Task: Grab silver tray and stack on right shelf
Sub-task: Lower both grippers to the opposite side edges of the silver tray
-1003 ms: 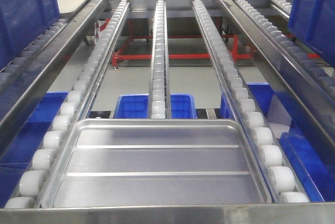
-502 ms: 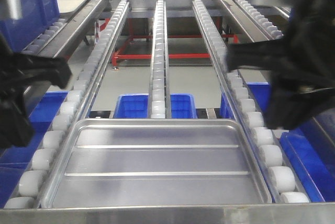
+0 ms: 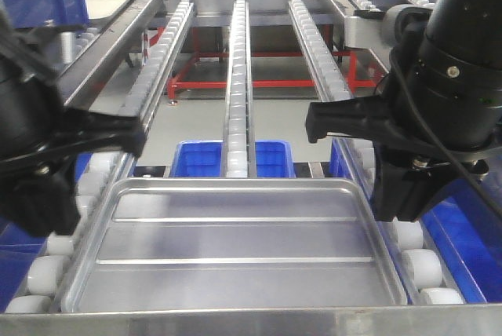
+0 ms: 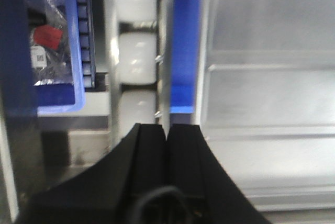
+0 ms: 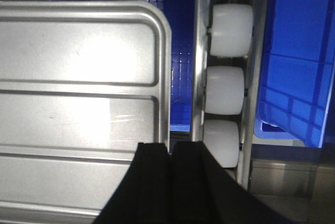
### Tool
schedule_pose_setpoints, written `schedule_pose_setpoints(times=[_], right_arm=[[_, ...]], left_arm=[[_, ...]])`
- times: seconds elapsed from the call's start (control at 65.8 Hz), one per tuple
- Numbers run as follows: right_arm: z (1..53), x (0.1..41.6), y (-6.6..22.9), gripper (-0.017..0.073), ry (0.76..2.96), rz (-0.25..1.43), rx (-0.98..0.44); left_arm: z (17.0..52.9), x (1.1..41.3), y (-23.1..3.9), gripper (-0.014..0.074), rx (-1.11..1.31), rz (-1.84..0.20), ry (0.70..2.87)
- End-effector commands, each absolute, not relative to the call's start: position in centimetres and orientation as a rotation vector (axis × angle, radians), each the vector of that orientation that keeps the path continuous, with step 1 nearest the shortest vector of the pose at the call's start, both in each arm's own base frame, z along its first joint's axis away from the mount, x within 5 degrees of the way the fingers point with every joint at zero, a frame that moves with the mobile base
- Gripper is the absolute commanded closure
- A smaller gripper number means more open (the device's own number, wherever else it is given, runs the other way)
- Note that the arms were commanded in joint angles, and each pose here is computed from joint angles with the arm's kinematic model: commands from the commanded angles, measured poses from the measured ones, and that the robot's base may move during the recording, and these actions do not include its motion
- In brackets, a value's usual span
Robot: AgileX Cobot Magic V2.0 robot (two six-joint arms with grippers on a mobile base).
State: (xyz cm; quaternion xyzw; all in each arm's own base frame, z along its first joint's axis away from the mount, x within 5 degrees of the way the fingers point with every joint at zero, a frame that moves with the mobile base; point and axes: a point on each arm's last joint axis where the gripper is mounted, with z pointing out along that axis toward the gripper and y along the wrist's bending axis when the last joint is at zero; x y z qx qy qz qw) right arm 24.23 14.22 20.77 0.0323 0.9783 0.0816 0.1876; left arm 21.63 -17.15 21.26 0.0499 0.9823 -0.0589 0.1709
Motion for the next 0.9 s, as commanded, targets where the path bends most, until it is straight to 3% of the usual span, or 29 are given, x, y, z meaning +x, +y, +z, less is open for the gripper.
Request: schedule_pose_setpoints(times=[0.0, 0.882], right_arm=[[22.6, 24.7, 14.5, 0.0489, 2.664, 0.288, 0.048], [21.6, 25.1, 14.8, 0.0489, 2.676, 0.277, 0.023]], left_arm=[[23.2, 22.1, -17.9, 0.0685, 0.143, -0.231, 2.719], [22.2, 22.5, -19.1, 0.0685, 0.209, -0.249, 2.699]])
